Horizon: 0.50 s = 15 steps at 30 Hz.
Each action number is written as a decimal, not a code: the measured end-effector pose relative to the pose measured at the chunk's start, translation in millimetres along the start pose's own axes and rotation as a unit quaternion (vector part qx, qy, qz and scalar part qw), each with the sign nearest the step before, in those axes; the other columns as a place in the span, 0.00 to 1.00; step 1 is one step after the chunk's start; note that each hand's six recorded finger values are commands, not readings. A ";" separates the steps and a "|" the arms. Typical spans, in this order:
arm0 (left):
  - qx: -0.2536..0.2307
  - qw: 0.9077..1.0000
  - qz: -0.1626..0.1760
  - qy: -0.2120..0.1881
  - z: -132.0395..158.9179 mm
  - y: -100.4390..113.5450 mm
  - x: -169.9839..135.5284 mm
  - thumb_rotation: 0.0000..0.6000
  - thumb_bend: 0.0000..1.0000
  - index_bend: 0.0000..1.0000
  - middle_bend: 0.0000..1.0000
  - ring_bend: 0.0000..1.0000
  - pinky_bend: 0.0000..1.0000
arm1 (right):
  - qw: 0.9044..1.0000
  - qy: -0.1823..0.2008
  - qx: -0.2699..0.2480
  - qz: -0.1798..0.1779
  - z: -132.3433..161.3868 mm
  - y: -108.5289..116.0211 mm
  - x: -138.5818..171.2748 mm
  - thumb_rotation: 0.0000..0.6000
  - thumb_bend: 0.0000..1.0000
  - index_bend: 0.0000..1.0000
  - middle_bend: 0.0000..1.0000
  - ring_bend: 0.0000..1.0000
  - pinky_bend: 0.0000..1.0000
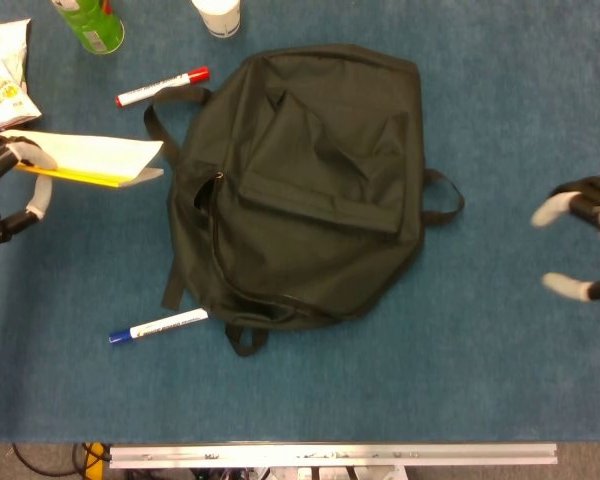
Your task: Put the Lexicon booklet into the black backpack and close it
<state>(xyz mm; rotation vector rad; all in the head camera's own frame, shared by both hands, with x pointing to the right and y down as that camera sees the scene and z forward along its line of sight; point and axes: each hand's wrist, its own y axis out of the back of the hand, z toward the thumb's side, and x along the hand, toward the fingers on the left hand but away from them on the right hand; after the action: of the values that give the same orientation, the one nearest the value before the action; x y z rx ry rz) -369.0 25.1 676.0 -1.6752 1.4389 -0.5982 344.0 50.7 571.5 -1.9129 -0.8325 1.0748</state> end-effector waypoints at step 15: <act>0.029 1.000 0.003 -0.011 8.8 22.9 -13.6 1.00 0.41 0.71 0.58 0.52 0.45 | 0.989 0.086 -0.032 0.116 81.3 -79.7 -53.7 1.00 0.00 0.36 0.39 0.27 0.45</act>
<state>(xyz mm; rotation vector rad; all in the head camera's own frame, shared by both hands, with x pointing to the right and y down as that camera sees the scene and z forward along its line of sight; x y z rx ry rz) -378.2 40.6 654.5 -1.6268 1.3988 -0.6108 235.6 70.4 632.3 -2.1625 -0.5628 1.0100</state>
